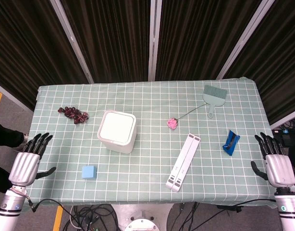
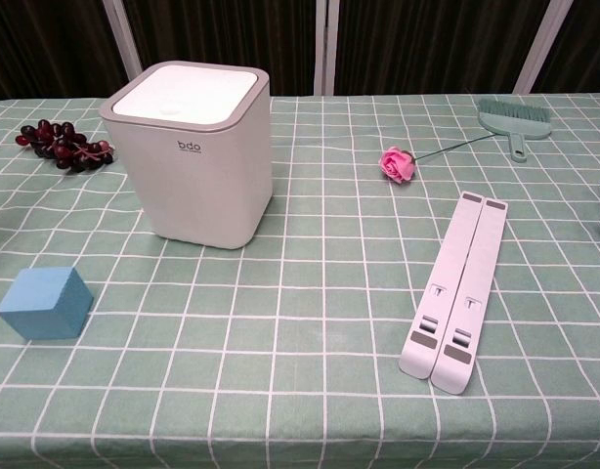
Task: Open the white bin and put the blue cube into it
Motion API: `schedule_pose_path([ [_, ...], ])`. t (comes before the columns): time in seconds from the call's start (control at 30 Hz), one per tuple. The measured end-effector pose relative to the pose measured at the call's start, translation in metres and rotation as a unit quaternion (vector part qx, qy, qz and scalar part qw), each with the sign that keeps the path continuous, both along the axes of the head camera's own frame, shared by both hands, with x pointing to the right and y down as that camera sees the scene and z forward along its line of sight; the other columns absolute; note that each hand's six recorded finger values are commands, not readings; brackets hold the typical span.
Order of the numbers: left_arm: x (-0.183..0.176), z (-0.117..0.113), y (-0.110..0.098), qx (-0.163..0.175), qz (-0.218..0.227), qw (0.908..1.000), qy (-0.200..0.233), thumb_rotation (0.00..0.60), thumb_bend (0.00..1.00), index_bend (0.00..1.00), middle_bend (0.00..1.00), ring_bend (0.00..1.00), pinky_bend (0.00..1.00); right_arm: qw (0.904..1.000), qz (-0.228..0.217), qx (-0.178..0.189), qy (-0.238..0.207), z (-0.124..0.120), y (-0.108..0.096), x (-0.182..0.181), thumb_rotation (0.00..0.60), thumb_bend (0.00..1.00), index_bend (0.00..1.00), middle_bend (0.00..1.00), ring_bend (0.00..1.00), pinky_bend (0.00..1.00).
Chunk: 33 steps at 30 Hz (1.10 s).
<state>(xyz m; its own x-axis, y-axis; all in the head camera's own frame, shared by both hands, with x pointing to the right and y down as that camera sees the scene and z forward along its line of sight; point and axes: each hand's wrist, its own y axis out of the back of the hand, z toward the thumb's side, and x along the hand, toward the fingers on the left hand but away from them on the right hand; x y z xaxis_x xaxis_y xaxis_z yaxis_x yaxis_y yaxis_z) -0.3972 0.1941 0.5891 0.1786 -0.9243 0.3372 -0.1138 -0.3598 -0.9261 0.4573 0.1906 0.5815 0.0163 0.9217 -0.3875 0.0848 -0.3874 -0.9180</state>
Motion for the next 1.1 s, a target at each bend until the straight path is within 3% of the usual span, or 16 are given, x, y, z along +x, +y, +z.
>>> schedule_pose_path([
  [0.23,0.053,-0.02,-0.037,0.039,0.089,0.9948,0.031,0.6,0.06,0.08,0.08,0.03,0.17,1.0,0.002,0.001,0.006,0.0,0.0,0.002,0.6,0.27,0.0,0.0,0.0,0.0],
  [0.4,0.098,-0.015,-0.053,0.029,0.158,0.9862,0.039,0.6,0.06,0.08,0.1,0.02,0.17,1.0,0.003,-0.002,0.005,0.004,0.001,0.003,0.6,0.27,0.0,0.0,0.0,0.0],
  [0.6,0.152,0.008,-0.063,-0.006,0.222,0.9741,0.041,0.6,0.06,0.08,0.1,0.03,0.17,1.0,0.005,-0.003,0.002,0.005,0.0,0.005,0.6,0.27,0.0,0.0,0.0,0.0],
  [0.77,0.177,0.029,-0.064,-0.032,0.241,0.9694,0.032,0.6,0.06,0.08,0.12,0.03,0.16,1.0,0.009,-0.001,0.0,0.005,0.0,0.009,0.6,0.27,0.0,0.0,0.0,0.0],
  [1.1,0.175,0.055,-0.051,-0.072,0.247,0.9664,-0.002,0.6,0.06,0.08,0.21,0.03,0.16,0.9999,0.013,-0.005,-0.002,0.009,0.002,0.013,0.6,0.27,0.0,0.0,0.0,0.0],
])
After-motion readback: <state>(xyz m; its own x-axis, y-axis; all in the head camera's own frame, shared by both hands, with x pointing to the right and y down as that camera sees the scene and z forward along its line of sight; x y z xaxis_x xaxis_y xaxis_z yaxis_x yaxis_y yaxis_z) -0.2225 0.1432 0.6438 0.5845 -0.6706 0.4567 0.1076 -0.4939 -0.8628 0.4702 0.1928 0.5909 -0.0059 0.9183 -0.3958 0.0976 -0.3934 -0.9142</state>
